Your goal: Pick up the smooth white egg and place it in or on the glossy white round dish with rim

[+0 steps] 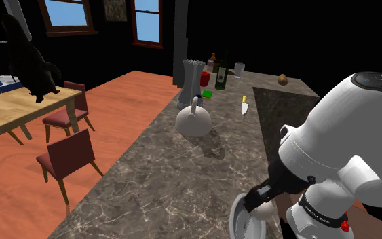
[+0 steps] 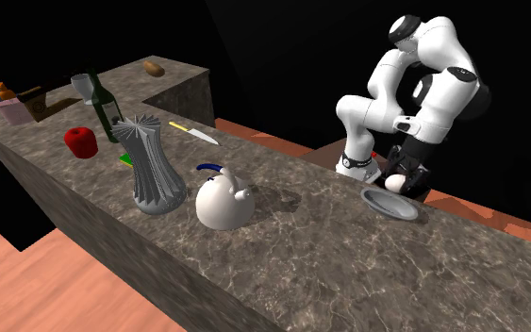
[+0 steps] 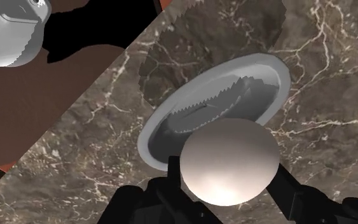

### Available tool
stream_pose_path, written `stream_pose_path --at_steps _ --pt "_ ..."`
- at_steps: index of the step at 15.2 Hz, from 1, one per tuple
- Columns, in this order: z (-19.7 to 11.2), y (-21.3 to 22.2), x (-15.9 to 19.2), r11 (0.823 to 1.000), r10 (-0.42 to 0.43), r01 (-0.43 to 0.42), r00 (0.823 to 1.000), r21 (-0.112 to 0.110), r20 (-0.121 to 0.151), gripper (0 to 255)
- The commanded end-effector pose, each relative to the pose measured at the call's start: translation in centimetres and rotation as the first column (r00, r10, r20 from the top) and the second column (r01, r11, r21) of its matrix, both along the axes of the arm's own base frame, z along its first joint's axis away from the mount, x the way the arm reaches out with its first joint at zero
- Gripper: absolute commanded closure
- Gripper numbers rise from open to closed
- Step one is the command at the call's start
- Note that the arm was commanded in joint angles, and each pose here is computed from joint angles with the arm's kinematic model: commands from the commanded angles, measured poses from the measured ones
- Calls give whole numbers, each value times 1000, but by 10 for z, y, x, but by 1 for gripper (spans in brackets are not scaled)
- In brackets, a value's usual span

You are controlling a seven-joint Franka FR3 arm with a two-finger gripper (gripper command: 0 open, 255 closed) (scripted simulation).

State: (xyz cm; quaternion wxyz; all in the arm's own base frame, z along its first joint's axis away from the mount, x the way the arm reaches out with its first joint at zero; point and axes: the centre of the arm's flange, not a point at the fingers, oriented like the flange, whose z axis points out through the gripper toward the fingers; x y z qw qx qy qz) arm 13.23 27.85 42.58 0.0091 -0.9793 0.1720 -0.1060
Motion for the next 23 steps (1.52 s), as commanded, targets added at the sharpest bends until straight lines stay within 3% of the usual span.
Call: stream_pose_path --at_steps 1,9,16,17,22,23 --pt "-9 1 -1 1000 0 0 1000 0 0 255" --pt "-50 1 -1 1000 0 0 1000 0 0 255" --pt "-50 1 -1 1000 0 0 1000 0 0 255" --pt "-50 1 -1 1000 0 0 1000 0 0 0" --pt "-50 1 -1 1000 0 0 1000 0 0 0" --pt "-37 1 -4 1000 0 0 1000 0 0 0"
